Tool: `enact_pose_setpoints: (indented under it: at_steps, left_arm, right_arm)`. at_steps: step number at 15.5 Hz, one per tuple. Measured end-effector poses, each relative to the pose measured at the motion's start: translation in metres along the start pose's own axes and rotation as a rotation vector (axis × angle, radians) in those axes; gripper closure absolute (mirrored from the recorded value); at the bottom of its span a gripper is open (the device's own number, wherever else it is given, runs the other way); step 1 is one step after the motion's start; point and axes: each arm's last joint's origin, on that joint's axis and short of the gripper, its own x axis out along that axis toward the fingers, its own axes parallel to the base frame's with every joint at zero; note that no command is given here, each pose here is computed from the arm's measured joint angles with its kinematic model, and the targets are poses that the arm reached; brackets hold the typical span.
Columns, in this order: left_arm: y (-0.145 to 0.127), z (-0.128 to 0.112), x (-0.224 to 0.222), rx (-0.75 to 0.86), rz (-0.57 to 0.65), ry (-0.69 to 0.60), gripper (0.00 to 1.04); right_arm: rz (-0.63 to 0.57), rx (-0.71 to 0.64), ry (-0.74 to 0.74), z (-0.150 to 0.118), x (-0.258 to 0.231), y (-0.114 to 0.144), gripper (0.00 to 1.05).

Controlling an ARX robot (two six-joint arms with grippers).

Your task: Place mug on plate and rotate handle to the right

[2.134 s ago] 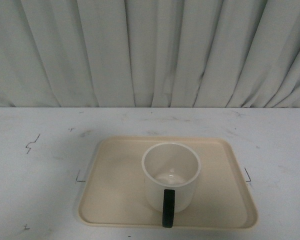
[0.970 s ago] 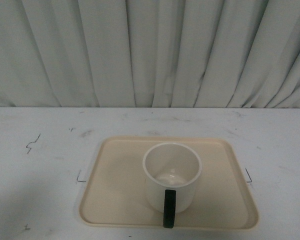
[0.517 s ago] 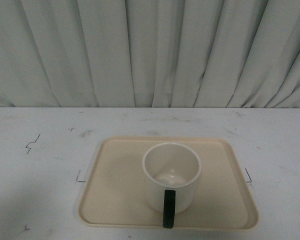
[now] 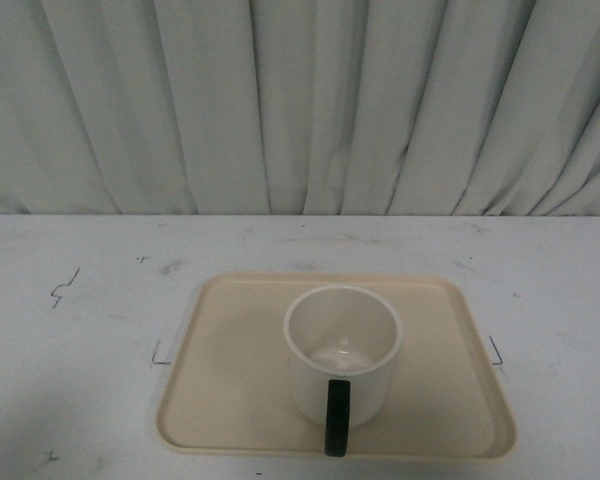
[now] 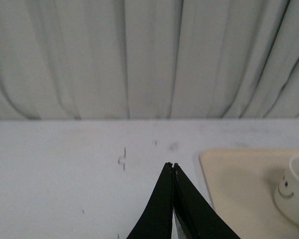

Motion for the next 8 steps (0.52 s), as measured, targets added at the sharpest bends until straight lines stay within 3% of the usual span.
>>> enact_pose_setpoints:
  at_steps: [2, 4, 5, 6, 7, 8]
  left_arm:
    - [0.000, 0.002, -0.001, 0.000, 0.000, -0.028, 0.97]
    - [0.000, 0.003, -0.001, 0.000, 0.001, -0.032, 0.74]
    - [0.000, 0.003, -0.001, 0.000, 0.003, -0.032, 0.63]
    - [0.000, 0.003, -0.001, 0.000, -0.002, -0.034, 0.50]
    - [0.000, 0.003, -0.001, 0.000, -0.001, -0.031, 0.38]
    - [0.000, 0.003, -0.001, 0.000, 0.002, -0.032, 0.25]
  right_arm:
    - [0.000, 0.000, 0.000, 0.000, 0.000, 0.000, 0.06]
    - [0.013, -0.002, 0.016, -0.001, 0.000, 0.000, 0.06]
    - [0.150, -0.044, 0.229, -0.003, 0.001, -0.003, 0.06]
    - [0.391, -0.065, 0.356, 0.000, 0.014, -0.002, 0.06]
    - [0.668, -0.095, 0.335, 0.000, 0.025, 0.011, 0.06]
    - [0.745, -0.128, 0.345, 0.005, 0.041, 0.019, 0.06]
